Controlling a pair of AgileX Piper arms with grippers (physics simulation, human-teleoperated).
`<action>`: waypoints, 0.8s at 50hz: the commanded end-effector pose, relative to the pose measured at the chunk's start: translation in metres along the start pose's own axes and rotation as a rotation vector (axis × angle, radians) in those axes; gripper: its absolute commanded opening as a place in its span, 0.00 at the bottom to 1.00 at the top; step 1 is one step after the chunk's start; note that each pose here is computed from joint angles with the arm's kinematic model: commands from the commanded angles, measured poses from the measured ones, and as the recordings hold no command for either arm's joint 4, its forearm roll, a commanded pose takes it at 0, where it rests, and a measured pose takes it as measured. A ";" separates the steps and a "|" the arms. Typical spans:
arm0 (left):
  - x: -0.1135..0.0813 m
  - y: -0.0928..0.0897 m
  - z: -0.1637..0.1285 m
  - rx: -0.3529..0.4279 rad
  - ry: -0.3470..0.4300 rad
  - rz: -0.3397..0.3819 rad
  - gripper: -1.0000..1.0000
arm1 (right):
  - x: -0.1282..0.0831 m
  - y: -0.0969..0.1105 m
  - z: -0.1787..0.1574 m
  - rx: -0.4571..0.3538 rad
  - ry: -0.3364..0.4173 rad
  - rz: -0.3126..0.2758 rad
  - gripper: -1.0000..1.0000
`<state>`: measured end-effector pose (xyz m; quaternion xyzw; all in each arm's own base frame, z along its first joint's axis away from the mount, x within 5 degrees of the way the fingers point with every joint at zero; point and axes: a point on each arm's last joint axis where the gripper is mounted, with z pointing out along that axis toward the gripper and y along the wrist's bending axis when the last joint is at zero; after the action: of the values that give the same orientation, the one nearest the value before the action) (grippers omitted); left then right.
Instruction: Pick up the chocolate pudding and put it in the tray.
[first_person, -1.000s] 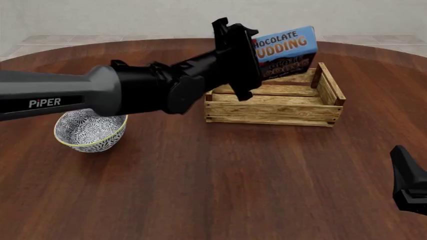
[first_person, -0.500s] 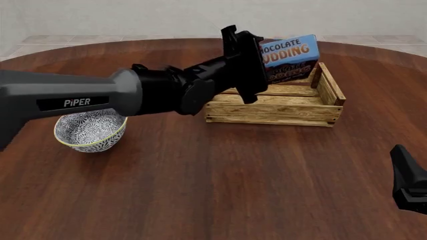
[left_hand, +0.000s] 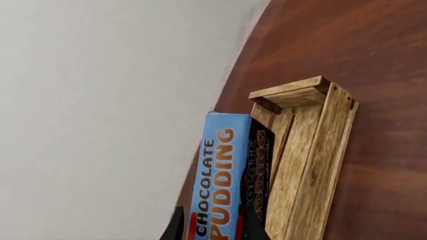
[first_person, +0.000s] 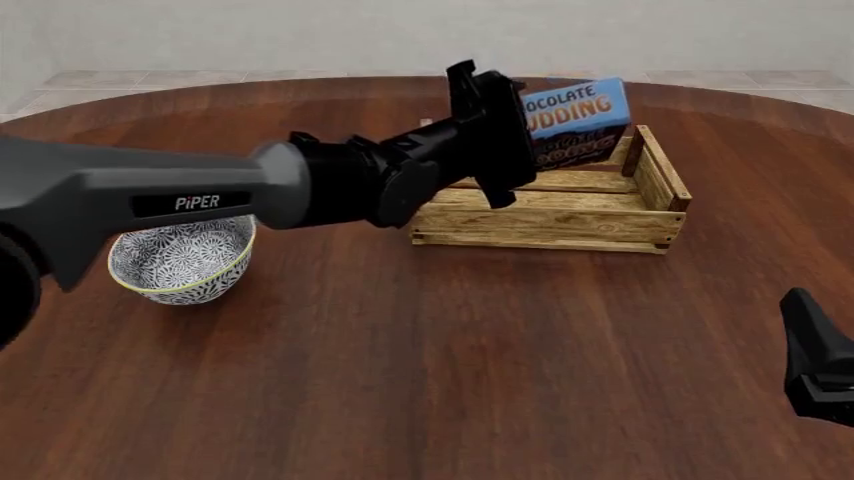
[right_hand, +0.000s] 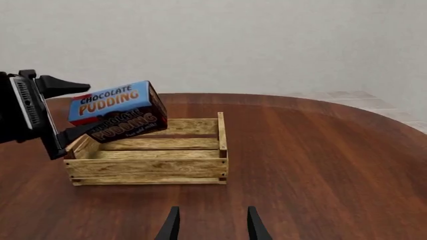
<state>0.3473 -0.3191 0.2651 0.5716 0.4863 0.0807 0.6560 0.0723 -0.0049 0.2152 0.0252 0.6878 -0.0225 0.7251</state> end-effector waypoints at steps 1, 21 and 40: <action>0.004 -0.002 0.007 0.001 0.007 0.002 0.00 | 0.000 0.000 0.000 0.000 0.000 0.001 1.00; 0.013 -0.012 0.018 0.015 0.020 -0.006 0.00 | 0.001 0.000 -0.005 0.003 0.000 0.003 1.00; 0.020 -0.017 0.027 0.021 0.032 -0.005 0.00 | 0.000 0.000 0.000 0.005 0.000 0.003 1.00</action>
<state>0.3659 -0.3284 0.2389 0.5724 0.5031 0.0762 0.6430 0.0693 -0.0050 0.2145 0.0278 0.6876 -0.0228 0.7252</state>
